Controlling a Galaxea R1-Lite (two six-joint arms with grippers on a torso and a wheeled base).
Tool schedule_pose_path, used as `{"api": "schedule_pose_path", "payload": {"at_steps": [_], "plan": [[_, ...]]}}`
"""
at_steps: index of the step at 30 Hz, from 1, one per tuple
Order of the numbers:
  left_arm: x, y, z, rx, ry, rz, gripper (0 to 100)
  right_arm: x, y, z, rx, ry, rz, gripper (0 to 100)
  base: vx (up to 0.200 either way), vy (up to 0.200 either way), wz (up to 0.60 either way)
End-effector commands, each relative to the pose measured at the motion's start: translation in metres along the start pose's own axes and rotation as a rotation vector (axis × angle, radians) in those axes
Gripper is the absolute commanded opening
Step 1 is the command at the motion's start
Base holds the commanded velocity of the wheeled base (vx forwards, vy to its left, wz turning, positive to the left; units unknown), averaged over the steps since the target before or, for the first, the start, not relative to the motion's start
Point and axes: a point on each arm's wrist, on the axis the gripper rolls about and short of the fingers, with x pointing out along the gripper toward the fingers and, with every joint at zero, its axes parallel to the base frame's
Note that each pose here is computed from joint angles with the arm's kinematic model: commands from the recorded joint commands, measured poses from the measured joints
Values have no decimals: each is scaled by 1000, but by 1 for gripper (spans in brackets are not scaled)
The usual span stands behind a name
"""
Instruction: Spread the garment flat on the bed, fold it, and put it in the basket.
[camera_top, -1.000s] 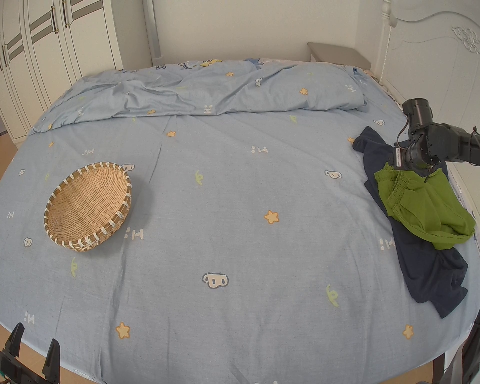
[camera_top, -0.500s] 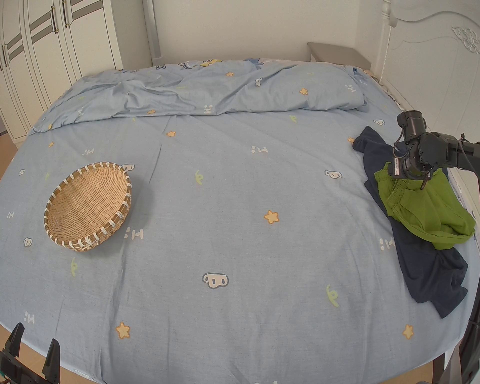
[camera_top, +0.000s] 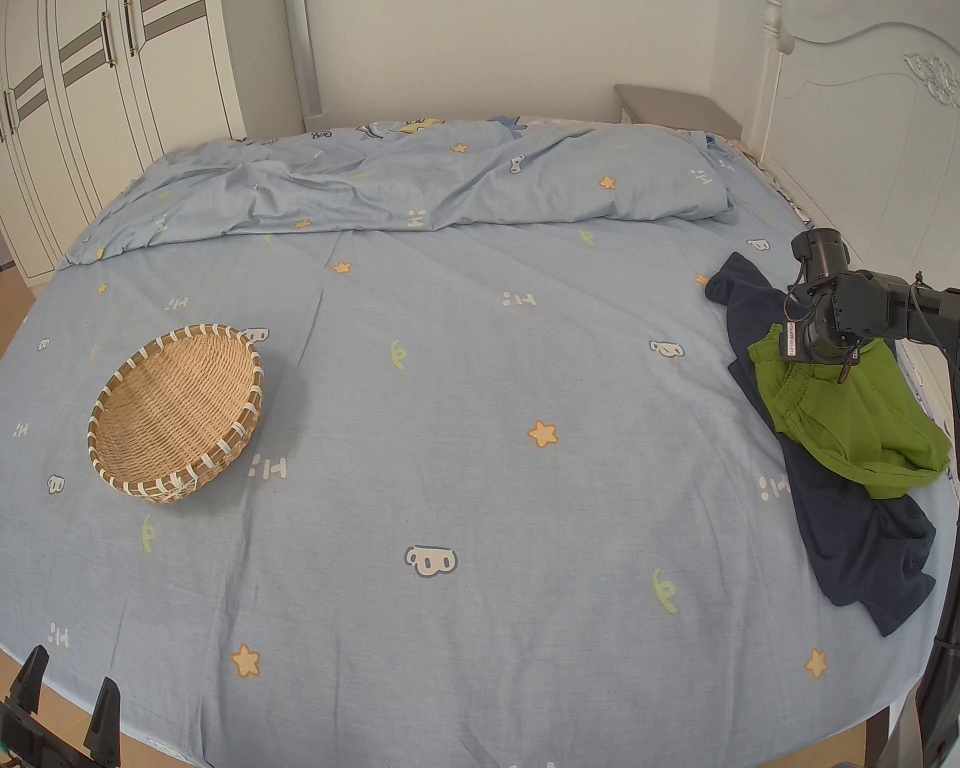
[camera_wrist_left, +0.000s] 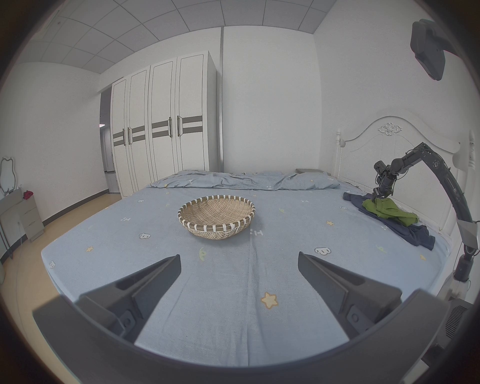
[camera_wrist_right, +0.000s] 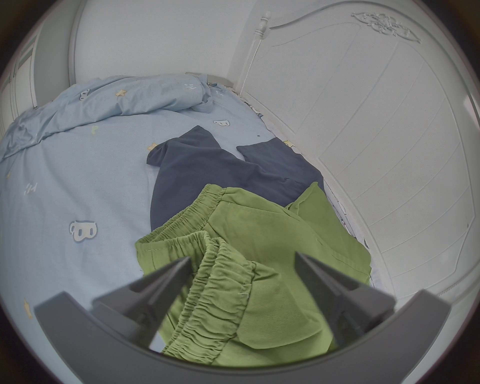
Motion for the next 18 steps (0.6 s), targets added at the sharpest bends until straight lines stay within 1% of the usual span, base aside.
{"api": "schedule_pose_path", "payload": {"at_steps": [1, 9, 13, 15, 18], "plan": [[0, 0, -5, -1, 1, 0, 100, -2, 1, 1, 1, -5, 4, 0, 0, 0, 0], [0, 0, -5, -1, 1, 0, 100, -3, 5, 0, -6, -5, 11, 0, 0, 0, 0], [0, 0, -5, -1, 1, 0, 100, -10, 6, 3, 7, -17, 18, 0, 0, 0, 0], [0, 0, -5, -1, 1, 0, 100, -22, 5, 8, 28, -27, 30, 0, 0, 0, 0], [0, 0, -5, -1, 1, 0, 100, -51, -6, 19, 64, -38, 54, 0, 0, 0, 0]]}}
